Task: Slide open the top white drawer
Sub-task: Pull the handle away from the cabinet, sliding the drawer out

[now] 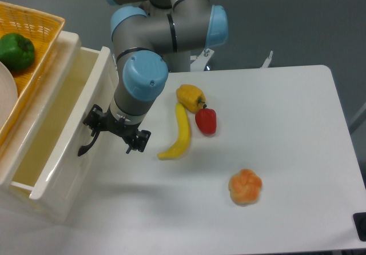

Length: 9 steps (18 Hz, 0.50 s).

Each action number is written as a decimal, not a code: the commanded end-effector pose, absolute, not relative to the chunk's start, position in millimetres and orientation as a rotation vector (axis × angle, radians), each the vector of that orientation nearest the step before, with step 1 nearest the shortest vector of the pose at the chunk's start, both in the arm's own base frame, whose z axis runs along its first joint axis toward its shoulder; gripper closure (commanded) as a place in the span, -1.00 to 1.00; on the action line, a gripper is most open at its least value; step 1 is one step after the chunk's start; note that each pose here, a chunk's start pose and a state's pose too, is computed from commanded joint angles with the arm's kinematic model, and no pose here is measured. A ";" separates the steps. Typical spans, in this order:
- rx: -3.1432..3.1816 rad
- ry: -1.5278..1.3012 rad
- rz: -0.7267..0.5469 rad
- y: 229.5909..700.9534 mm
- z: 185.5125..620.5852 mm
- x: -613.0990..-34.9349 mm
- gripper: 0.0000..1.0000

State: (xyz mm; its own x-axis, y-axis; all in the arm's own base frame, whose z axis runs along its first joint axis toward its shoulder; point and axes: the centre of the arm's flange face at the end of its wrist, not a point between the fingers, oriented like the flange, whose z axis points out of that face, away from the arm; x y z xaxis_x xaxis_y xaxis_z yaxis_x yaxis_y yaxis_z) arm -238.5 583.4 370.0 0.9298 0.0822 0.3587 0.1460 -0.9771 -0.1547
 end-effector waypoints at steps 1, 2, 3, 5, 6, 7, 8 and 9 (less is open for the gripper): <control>-2.910 -0.172 -0.531 584.0 369.0 -237.8 -1.00; -2.911 -0.174 -0.531 584.0 369.0 -237.8 -1.00; -2.911 -0.174 -0.531 584.0 369.0 -237.8 -1.00; -2.910 -0.174 -0.530 583.8 370.0 -237.6 -1.00; -2.911 -0.174 -0.531 584.0 369.0 -237.8 -1.00; -2.910 -0.172 -0.531 584.0 369.0 -237.8 -1.00; -2.911 -0.171 -0.528 583.7 369.9 -237.7 -1.00; -2.909 -0.171 -0.526 583.5 370.0 -238.7 -1.00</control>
State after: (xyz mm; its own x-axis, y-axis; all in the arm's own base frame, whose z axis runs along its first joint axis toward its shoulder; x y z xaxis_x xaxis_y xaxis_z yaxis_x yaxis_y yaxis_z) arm -238.7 583.5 370.0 0.9308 0.0805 0.3565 0.1442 -0.9772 -0.1558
